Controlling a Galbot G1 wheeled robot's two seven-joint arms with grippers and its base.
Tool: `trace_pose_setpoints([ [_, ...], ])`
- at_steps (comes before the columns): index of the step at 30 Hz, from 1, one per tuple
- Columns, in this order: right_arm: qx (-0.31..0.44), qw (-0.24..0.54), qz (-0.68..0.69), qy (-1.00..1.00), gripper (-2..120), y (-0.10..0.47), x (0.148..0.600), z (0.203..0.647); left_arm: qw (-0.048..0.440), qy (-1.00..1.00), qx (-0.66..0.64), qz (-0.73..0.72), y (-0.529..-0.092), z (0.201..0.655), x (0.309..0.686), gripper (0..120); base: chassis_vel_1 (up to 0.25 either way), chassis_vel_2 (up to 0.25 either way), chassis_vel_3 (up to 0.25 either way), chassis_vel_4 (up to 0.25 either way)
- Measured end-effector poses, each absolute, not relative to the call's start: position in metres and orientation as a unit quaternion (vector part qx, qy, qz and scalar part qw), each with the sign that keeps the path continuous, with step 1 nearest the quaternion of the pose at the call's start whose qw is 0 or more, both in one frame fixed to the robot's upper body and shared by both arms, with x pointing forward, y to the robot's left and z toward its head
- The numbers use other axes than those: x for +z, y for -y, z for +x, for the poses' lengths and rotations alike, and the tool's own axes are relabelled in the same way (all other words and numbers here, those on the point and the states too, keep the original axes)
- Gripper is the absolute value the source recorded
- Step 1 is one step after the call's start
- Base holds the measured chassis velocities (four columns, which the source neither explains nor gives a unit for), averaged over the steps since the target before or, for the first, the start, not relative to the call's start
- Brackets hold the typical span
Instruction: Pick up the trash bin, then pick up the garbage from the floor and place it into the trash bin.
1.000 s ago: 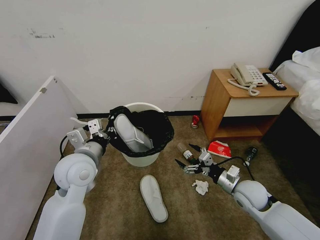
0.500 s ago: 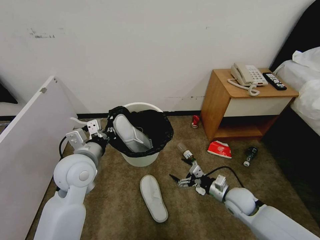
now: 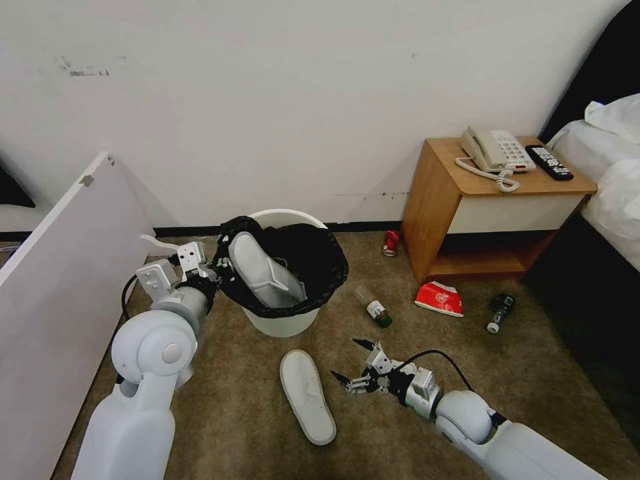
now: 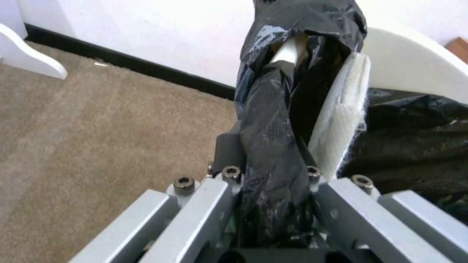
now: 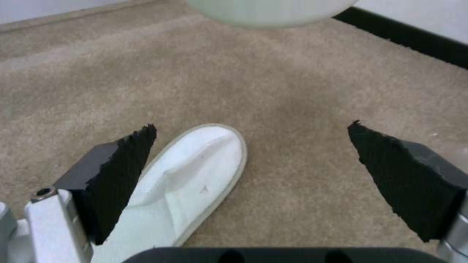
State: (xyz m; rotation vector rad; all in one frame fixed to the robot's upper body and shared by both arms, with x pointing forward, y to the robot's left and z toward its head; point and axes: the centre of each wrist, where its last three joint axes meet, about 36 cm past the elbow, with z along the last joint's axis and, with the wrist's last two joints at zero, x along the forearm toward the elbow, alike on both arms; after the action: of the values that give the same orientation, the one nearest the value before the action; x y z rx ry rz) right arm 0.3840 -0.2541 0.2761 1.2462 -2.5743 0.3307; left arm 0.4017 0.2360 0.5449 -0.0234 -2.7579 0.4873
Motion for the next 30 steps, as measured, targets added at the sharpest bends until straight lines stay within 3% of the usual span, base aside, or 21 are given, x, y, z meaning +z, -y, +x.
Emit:
trace_pose_setpoints([
  [30, 0.077, 0.205, 0.348, 0.912, 100, 0.206, 0.231, 0.380, 0.179, 0.969, 0.172, -0.007, -0.234, 0.401, 0.538, 4, 0.000, 0.000, 0.000, 0.000],
])
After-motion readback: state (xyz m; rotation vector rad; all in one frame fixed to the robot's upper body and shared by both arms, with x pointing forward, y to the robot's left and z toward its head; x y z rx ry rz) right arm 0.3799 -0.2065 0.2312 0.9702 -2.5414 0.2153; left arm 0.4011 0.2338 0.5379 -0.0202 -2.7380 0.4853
